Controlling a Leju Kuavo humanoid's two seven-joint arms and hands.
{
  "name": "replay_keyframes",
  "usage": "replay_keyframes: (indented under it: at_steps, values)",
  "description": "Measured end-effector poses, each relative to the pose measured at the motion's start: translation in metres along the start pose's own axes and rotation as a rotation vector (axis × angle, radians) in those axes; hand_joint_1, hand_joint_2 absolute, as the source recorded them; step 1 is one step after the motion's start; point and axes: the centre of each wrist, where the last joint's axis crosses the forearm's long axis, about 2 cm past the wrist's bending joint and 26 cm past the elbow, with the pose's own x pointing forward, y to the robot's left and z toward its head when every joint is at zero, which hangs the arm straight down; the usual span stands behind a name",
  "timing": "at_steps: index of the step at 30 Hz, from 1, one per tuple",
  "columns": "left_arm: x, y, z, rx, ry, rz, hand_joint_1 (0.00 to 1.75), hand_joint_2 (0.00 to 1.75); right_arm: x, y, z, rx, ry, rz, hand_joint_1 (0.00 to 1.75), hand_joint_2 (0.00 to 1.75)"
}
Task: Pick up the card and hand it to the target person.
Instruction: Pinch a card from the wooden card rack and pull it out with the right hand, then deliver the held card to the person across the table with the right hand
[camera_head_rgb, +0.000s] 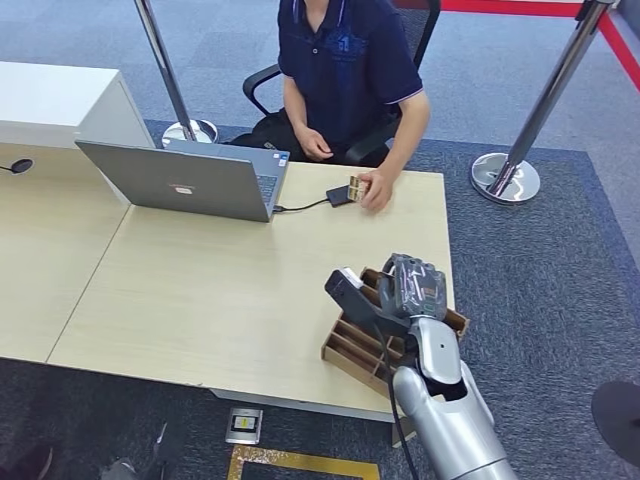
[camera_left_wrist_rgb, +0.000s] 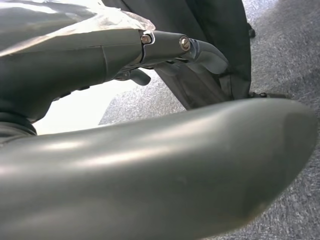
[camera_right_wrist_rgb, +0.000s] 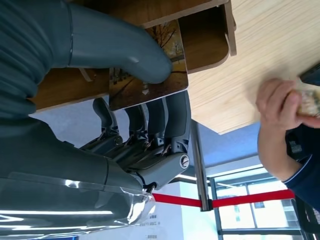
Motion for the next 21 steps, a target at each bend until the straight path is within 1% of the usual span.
replay_keyframes:
  at_steps: [3, 7, 15, 17, 21]
  values:
    - [0.0, 0.0, 0.0, 0.0, -0.002, -0.001, 0.0, 0.0, 0.0006, -0.0003, 0.0004, -0.003, -0.002, 0.002, 1.28, 1.75]
    - [0.0002, -0.0001, 0.0001, -0.001, -0.012, -0.009, 0.0, 0.0, 0.0019, -0.0019, 0.0005, -0.013, 0.001, 0.003, 1.23, 1.75]
    - [0.0004, 0.0, 0.0, -0.001, -0.012, -0.009, 0.0, 0.0, 0.0041, -0.0036, 0.0023, -0.023, -0.012, 0.002, 1.23, 1.75]
    - [0.0003, 0.0, 0.0, -0.002, -0.01, -0.007, 0.0, 0.0, 0.0041, -0.0036, 0.0022, -0.02, -0.02, 0.0, 1.24, 1.75]
    - [0.0001, 0.0001, -0.0001, -0.002, -0.007, -0.003, 0.0, 0.0, 0.0041, -0.0037, 0.002, -0.017, -0.03, -0.007, 1.39, 1.75]
